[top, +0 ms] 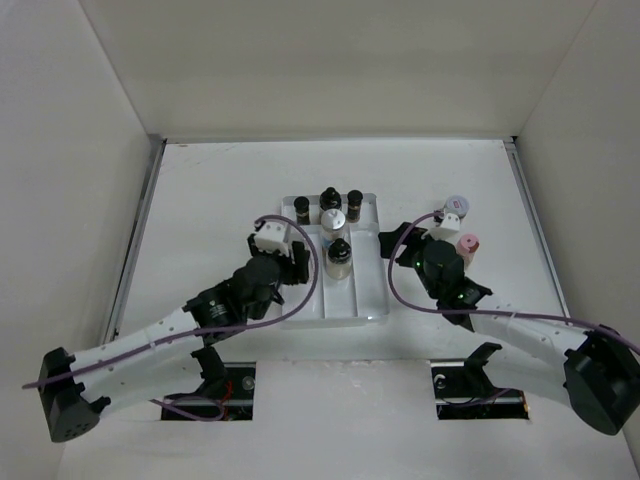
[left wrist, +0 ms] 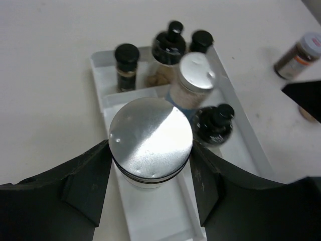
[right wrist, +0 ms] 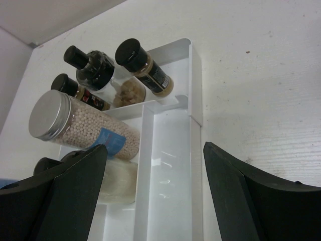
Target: Organize the condiment bottles
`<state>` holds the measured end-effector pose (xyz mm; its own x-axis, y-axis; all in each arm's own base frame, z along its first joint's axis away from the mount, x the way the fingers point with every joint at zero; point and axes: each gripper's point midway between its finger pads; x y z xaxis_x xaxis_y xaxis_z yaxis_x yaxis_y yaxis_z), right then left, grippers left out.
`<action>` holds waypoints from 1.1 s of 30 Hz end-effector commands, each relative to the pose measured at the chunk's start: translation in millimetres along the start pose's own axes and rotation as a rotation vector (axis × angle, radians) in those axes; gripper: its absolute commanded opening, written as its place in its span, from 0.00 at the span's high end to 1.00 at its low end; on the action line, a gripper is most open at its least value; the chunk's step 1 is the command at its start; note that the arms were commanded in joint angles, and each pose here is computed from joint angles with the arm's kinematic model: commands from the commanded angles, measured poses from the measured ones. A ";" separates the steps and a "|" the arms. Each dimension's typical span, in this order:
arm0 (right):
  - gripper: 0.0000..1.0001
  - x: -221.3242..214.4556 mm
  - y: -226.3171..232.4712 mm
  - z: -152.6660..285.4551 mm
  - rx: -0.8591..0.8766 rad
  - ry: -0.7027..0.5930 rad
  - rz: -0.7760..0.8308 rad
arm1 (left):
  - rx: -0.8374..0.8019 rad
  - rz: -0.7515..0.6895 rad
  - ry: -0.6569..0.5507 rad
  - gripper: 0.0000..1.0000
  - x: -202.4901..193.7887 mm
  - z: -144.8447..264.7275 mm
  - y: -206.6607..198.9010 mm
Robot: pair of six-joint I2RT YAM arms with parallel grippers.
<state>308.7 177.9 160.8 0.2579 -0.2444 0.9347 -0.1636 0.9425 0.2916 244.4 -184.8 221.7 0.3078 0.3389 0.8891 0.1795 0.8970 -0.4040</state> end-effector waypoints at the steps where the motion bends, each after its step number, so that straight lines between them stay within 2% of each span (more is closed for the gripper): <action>1: 0.16 13.4 0.8 -4.3 -0.010 -0.052 -0.016 | -0.175 0.017 -0.009 0.61 9.0 8.7 -57.6; 6: 0.16 17.9 -2.8 -2.6 -0.028 -0.069 -0.019 | -0.305 -0.003 -0.003 0.61 -8.7 14.2 -103.9; 11: 0.16 19.5 -7.4 0.2 -0.044 -0.082 -0.021 | -0.374 -0.006 -0.004 0.61 -19.5 7.6 -126.7; 17: 0.16 25.6 -15.7 2.8 -0.070 -0.103 -0.029 | -0.352 -0.069 0.051 0.61 -56.7 -10.1 -125.2; 25: 0.16 32.5 -12.3 0.2 -0.074 -0.106 -0.029 | -0.335 -0.125 0.103 0.59 -90.6 -12.8 -109.9; 29: 0.15 34.4 -13.0 -2.7 -0.091 -0.100 -0.019 | -0.329 -0.146 0.113 0.46 -100.1 -11.1 -104.6; 33: 0.15 43.1 -13.8 -7.2 -0.123 -0.096 -0.011 | -0.309 -0.144 0.079 0.17 -89.4 -9.6 -96.9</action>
<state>315.2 157.7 164.2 0.2282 -0.2473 0.9417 -0.0687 0.9607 0.2689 204.2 -305.5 150.6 0.3849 0.0882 0.9187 0.4974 0.8186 -0.2870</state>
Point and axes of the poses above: each gripper's point midway between its finger pads, its own z axis back along the fingers, its own y axis along the line the jaws close on, x = y × z, and after that the axes turned 13 degrees about z, right-handed
